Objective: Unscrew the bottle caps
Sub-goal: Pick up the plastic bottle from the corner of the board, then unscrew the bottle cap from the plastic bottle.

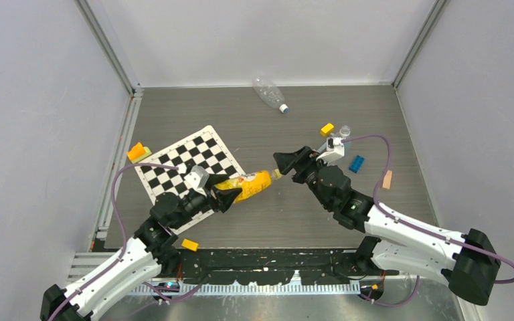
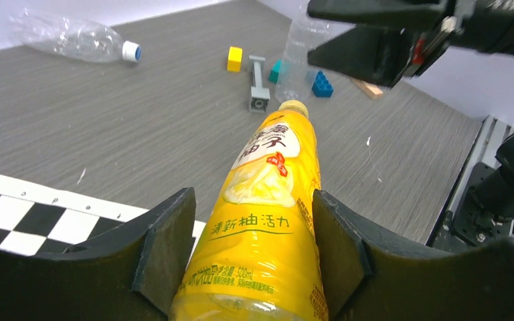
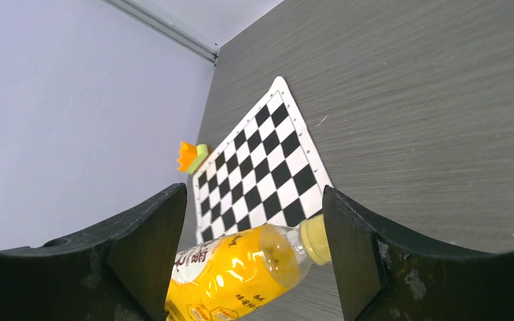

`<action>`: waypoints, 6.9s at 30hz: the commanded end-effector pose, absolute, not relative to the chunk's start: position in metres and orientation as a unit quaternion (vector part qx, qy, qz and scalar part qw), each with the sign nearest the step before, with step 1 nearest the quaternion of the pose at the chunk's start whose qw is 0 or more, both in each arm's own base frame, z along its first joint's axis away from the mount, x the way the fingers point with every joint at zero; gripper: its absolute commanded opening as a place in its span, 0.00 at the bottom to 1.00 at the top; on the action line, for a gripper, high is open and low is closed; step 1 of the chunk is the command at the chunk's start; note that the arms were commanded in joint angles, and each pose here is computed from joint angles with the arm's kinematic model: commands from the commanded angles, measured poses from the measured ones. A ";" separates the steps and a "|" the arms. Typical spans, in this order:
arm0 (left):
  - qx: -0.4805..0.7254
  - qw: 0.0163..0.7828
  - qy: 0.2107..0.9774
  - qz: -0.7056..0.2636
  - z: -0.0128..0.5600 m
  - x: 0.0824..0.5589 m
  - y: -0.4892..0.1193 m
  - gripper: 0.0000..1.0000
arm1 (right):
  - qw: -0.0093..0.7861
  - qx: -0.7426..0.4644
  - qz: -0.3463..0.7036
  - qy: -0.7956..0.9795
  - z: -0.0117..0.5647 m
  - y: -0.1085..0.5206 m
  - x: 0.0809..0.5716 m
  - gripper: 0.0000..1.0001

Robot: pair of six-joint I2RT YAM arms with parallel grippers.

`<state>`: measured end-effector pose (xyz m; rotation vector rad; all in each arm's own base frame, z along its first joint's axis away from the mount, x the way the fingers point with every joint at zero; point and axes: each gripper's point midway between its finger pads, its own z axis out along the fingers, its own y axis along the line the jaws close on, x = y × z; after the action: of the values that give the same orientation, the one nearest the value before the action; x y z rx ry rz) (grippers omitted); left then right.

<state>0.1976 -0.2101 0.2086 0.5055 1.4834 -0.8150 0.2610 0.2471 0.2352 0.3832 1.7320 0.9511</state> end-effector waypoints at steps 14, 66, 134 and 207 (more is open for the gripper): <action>0.183 0.722 0.553 -0.374 0.261 0.198 -0.199 0.00 | 0.452 0.330 0.518 0.647 0.234 0.270 0.280 0.72; 0.276 0.469 0.739 -0.398 0.182 0.212 -0.273 0.84 | 0.532 0.001 0.467 0.707 0.254 0.312 0.254 0.01; 0.459 0.528 0.637 -0.324 0.180 0.175 -0.264 0.08 | 0.354 -0.241 0.537 0.727 0.214 0.283 0.170 0.01; 0.452 0.616 0.638 -0.091 0.156 0.212 -0.240 0.00 | 0.304 -0.081 0.547 0.775 0.237 0.306 0.208 0.52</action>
<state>0.2040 -0.2356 0.1367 1.0871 1.5609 -0.2674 0.2147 0.2890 0.2194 -0.0977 2.0785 1.3384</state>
